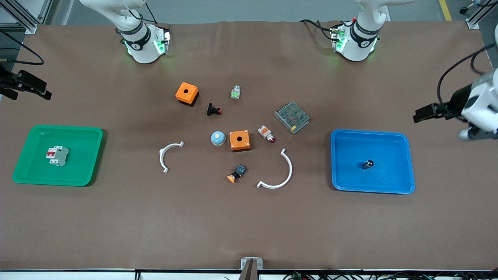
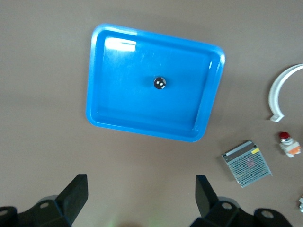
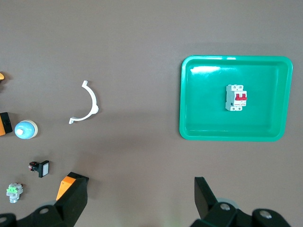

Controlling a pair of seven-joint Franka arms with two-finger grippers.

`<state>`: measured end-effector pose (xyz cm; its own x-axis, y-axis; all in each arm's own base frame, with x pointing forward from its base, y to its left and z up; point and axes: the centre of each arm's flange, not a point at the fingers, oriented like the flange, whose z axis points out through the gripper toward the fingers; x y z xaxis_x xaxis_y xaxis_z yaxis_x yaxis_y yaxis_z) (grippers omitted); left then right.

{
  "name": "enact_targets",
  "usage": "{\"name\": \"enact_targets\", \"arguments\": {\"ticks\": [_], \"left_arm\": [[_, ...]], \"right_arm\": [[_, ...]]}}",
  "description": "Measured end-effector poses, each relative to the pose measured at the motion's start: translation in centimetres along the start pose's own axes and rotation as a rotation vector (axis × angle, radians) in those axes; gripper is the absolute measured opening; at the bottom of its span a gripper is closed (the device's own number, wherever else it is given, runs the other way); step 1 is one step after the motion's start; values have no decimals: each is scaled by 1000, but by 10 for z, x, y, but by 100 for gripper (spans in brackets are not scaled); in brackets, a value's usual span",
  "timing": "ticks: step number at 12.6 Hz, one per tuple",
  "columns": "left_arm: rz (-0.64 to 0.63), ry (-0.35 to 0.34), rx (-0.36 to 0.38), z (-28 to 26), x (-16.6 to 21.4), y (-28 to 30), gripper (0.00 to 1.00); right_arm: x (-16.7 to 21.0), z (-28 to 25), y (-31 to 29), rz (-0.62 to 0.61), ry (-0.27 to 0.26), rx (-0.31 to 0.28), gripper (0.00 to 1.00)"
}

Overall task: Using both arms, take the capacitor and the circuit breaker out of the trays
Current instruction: 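Reach the left gripper to the capacitor while the right gripper reaches the breaker, then grasp the capacitor with the left gripper while the right gripper grasps the breaker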

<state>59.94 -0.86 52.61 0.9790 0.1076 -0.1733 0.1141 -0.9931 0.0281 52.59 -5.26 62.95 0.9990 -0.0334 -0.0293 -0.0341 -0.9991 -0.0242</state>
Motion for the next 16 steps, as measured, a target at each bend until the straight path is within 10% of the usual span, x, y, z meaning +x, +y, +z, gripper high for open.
{"name": "enact_targets", "arguments": {"ticks": [6,16], "left_arm": [[-2,-33,-6,176,98,9,100],[36,35,5,296,88,28,99]], "right_arm": [[8,8,9,20,2,-3,100],[90,244,222,-11,-52,-16,100]]}}
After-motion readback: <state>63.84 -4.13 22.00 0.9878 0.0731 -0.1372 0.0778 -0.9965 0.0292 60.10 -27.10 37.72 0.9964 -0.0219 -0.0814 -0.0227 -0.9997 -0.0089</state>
